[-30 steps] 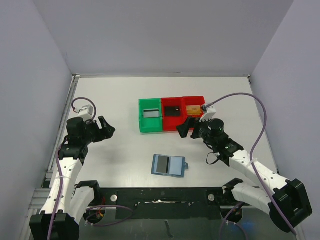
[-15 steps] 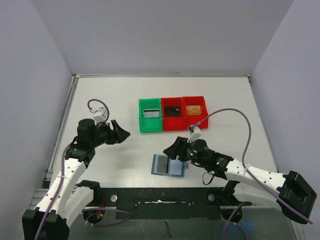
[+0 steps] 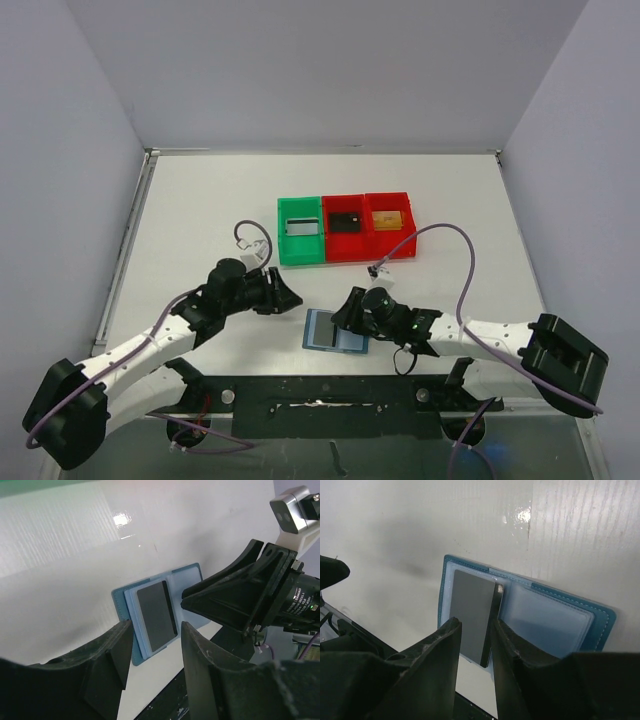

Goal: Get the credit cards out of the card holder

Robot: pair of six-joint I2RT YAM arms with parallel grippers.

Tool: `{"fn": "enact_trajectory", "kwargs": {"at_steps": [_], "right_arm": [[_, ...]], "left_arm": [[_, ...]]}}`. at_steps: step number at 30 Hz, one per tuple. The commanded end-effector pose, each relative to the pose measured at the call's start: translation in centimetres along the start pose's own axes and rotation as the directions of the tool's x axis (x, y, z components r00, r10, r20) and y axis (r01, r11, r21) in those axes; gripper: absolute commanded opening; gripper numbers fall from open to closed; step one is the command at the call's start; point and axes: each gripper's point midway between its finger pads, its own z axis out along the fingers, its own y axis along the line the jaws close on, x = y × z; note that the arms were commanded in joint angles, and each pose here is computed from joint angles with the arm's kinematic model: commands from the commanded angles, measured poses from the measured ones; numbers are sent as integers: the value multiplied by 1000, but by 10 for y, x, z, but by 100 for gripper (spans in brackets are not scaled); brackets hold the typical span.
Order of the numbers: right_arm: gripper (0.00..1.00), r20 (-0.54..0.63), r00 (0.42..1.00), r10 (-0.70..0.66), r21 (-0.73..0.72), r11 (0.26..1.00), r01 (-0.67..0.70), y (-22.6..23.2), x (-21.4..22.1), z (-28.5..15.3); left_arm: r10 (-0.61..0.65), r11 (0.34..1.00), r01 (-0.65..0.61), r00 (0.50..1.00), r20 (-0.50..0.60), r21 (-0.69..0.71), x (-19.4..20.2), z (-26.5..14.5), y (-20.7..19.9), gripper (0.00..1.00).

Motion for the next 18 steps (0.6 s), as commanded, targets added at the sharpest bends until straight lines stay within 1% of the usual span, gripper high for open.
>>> {"fn": "enact_trajectory", "kwargs": {"at_steps": [1,8,10,14,18], "right_arm": [[31,1,1000,18,-74,997,-17,23,-3,3],[33,-16,999,33,12,999,-33,-2,4,7],[33,-30,999,46,9,999,-45,-9,8,9],[33,-49,997,67,-29,997,-69,-15,10,11],[33,-57,997,60,14,998,-59,-26,11,13]], "left_arm": [[-8,998,4,998,61,57,-9,14,-19,41],[-30,998,28,999,19,60,5,28,-19,38],[-32,998,31,999,10,63,8,31,-19,37],[-37,997,38,999,-22,74,17,38,-20,32],[-55,997,57,998,-41,47,26,42,-14,30]]}}
